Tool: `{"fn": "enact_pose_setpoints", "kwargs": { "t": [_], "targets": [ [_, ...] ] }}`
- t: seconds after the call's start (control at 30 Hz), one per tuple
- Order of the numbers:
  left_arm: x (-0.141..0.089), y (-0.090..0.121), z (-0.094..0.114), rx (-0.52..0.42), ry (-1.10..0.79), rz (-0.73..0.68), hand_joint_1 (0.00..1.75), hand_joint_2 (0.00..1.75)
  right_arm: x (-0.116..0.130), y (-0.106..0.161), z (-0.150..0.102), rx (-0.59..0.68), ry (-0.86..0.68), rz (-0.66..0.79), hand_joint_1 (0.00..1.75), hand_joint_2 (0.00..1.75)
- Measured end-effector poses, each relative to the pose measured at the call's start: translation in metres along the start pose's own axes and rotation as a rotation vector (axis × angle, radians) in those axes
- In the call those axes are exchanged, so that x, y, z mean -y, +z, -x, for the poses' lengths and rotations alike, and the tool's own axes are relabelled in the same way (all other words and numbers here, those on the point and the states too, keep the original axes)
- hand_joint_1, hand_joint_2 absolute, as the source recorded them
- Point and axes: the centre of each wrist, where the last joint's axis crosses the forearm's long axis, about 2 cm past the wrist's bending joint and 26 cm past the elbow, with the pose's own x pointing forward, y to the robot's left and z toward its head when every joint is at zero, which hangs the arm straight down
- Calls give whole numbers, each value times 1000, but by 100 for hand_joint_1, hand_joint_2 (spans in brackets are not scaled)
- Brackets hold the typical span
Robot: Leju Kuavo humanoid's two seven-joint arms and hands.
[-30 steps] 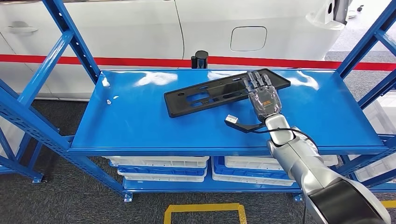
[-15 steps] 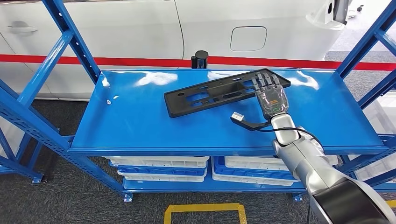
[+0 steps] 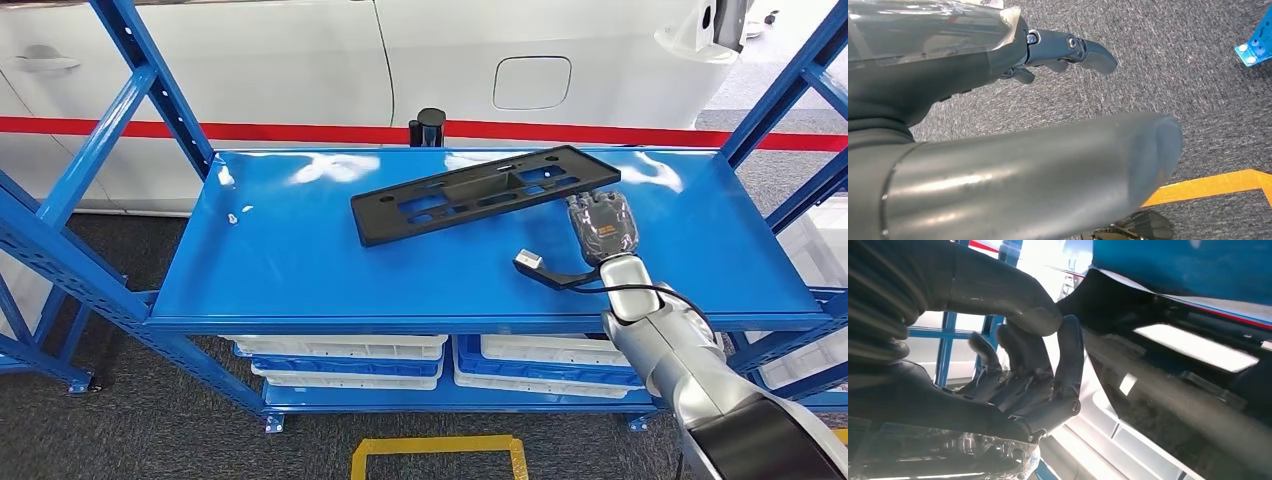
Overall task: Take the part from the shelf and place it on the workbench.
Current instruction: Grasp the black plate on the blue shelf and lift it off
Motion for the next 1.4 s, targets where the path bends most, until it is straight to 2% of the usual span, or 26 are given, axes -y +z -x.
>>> {"fn": "enact_pose_setpoints", "kwargs": {
  "t": [0.5,0.53,0.63,0.67,0.97,1.17,1.4],
  "targets": [
    [0,0,0,7,-13,6,0,0,-7,7,9,-22,-9,-18,170,175],
    [0,0,0,8,-13,6,0,0,-7,7,10,-22,-8,-19,154,175],
    [-1,0,0,8,-14,6,0,0,-7,7,11,-23,-6,-20,30,175],
    [-1,0,0,8,-14,6,0,0,-7,7,11,-23,-6,-20,2,175],
    [-1,0,0,24,-31,12,0,0,-2,11,16,-68,-14,57,0,175],
    [-3,-1,1,25,-36,16,0,0,3,14,26,-27,-18,107,0,175],
    [-4,-1,3,29,-7,-1,0,0,22,-12,12,40,-47,148,0,175]
  ]
}}
